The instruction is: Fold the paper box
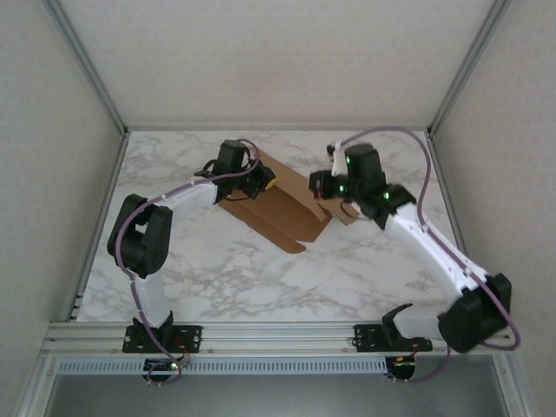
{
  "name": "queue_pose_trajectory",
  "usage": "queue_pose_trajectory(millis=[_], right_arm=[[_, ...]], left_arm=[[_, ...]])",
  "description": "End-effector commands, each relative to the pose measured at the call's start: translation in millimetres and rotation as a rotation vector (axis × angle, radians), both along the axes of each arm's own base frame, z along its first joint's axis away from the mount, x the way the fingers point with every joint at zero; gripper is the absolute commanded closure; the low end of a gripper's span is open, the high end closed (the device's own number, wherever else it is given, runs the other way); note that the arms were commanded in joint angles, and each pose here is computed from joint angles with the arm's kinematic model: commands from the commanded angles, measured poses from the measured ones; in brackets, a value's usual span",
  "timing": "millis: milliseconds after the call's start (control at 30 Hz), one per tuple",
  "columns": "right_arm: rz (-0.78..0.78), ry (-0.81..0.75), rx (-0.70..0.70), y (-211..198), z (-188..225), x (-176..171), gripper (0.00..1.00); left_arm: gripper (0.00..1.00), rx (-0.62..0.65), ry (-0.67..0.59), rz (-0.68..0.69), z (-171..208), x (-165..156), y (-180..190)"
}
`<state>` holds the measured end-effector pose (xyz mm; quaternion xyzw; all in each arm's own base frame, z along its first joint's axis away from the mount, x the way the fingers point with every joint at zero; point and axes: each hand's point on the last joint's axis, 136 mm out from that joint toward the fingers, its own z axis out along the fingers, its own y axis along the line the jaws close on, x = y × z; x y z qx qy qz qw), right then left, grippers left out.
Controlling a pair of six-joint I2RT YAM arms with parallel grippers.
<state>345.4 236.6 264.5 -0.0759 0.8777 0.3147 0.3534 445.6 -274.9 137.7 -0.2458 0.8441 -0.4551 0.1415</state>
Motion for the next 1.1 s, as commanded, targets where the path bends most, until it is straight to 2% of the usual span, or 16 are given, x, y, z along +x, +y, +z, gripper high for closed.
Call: queue_pose_trajectory(millis=[0, 200, 400, 767, 900, 1033, 1067], right_arm=[[-0.045, 0.253, -0.162, -6.4, -70.7, 21.8, 1.0], [-0.1, 0.361, -0.276, -7.4, -117.7, 65.0, 1.0], [-0.104, 0.449, -0.354, -5.0, -158.7, 84.3, 1.0], [-0.096, 0.62, -0.434, -9.2, -244.8, 69.5, 1.0], [-0.094, 0.638, -0.433, -9.7, -255.7, 63.6, 1.0], [-0.083, 0.625, -0.422, -6.9, -246.8, 65.1, 1.0], [-0.077, 0.609, -0.411, -5.3, -238.9, 67.1, 0.97]], left_arm=[[1.0, 0.064, 0.022, 0.038, -18.7, 0.3, 15.3], [1.0, 0.07, 0.061, 0.048, -32.9, -9.1, 18.7], [1.0, 0.075, 0.069, 0.049, -36.8, -13.6, 20.9], [1.0, 0.069, 0.09, 0.053, -45.5, -16.6, 19.9], [1.0, 0.062, 0.099, 0.06, -48.6, -17.8, 20.2], [1.0, 0.057, 0.096, 0.073, -44.8, -15.2, 20.4], [1.0, 0.052, 0.091, 0.077, -40.8, -13.5, 19.9]])
